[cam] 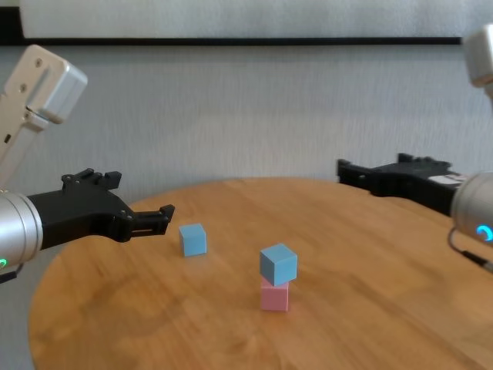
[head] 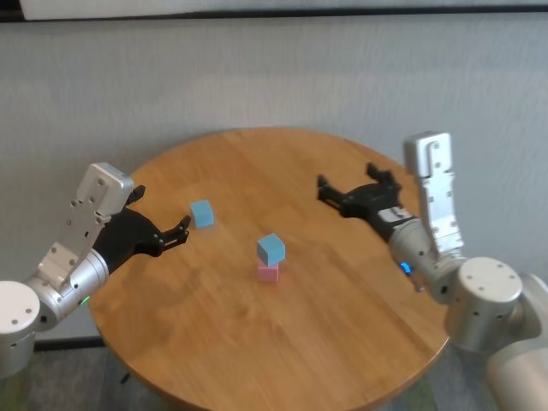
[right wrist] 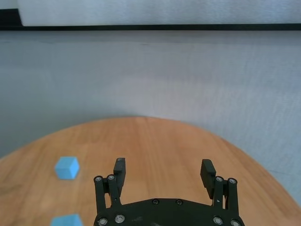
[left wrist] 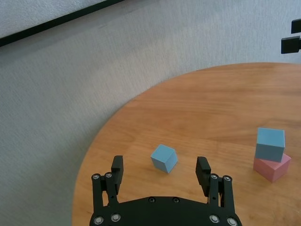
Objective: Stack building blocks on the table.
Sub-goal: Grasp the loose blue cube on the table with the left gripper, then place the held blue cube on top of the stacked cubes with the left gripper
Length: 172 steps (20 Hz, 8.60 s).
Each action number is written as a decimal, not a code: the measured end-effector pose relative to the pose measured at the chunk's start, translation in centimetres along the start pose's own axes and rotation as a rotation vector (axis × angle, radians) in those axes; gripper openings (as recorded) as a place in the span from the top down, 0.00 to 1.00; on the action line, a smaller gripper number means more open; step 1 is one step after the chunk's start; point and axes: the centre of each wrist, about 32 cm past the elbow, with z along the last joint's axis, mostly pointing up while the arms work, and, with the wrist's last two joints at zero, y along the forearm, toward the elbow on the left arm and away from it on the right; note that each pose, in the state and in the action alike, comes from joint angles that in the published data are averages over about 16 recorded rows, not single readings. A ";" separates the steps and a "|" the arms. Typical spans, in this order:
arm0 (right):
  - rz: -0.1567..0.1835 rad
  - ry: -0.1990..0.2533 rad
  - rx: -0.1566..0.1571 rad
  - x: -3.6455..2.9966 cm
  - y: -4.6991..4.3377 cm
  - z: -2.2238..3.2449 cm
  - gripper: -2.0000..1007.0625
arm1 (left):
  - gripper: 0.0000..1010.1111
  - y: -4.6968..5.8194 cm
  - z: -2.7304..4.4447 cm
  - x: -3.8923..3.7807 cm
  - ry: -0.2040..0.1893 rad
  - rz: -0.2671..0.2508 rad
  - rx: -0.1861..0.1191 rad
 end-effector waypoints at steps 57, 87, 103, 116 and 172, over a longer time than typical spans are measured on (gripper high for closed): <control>-0.059 -0.028 -0.014 2.64 -0.29 0.13 0.00 | 0.01 -6.5 -2.64 1.85 0.158 -0.045 0.114; -0.058 -0.028 -0.014 2.64 -0.29 0.13 0.00 | 0.01 -9.4 -2.87 0.47 0.166 -0.047 0.154; -0.058 -0.028 -0.014 2.64 -0.29 0.13 0.00 | 0.01 -10.5 -3.12 0.15 0.165 -0.035 0.185; -0.058 -0.028 -0.014 2.64 -0.29 0.13 0.00 | 0.01 -11.2 -3.80 0.33 0.171 -0.028 0.174; -0.059 -0.028 -0.014 2.64 -0.29 0.13 0.00 | 0.42 -12.0 -4.40 0.34 0.178 -0.019 0.160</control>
